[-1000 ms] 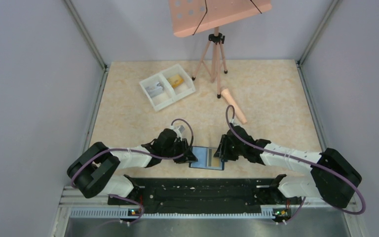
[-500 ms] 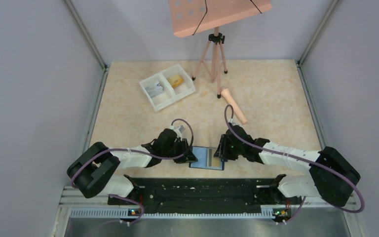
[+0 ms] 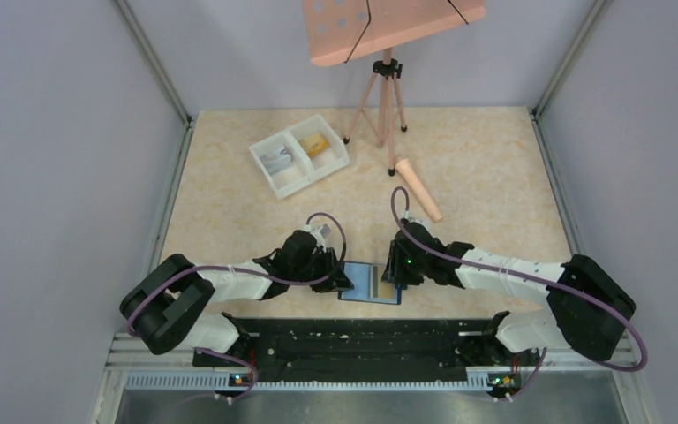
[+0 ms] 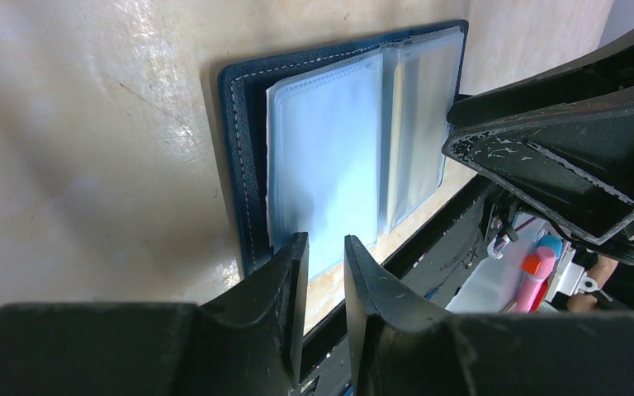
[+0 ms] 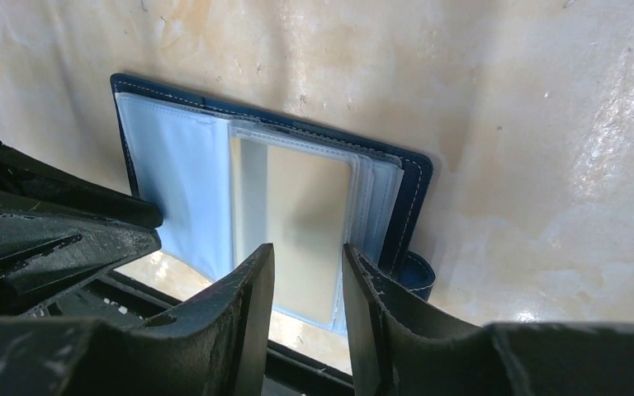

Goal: Take the credit cards out of the card holder
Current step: Remove the credit card from the card holder.

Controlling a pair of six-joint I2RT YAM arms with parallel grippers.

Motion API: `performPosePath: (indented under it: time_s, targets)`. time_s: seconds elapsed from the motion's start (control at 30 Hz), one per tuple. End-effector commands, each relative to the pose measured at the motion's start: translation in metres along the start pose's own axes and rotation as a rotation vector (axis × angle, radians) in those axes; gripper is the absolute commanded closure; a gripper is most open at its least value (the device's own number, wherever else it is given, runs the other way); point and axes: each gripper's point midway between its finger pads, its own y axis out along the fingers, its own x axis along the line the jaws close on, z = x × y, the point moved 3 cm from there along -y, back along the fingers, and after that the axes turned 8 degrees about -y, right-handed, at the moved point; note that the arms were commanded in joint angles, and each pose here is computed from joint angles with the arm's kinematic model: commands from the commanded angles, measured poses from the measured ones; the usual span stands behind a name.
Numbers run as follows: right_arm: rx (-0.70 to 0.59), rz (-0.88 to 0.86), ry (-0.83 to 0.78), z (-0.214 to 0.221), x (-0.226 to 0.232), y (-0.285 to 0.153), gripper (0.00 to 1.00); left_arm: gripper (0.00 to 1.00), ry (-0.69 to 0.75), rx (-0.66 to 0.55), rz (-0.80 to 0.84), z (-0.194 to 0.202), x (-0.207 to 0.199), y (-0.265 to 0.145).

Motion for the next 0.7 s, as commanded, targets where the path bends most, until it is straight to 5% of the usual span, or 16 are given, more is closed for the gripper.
performPosePath:
  time_s: [0.0,0.3,0.67]
  targets:
    - [-0.018,0.009,-0.033,-0.006,0.007,-0.001,0.64,0.71,0.013,-0.008,0.007,0.002,0.001,-0.001]
    - [0.013,0.020,-0.039,0.002,0.008,0.007,0.64,0.71,0.010,-0.010,0.004,0.003,0.003,-0.002]
    - [-0.038,-0.191,0.063,0.002,0.035,0.005,0.63,0.71,0.006,-0.010,0.002,0.005,0.005,-0.002]
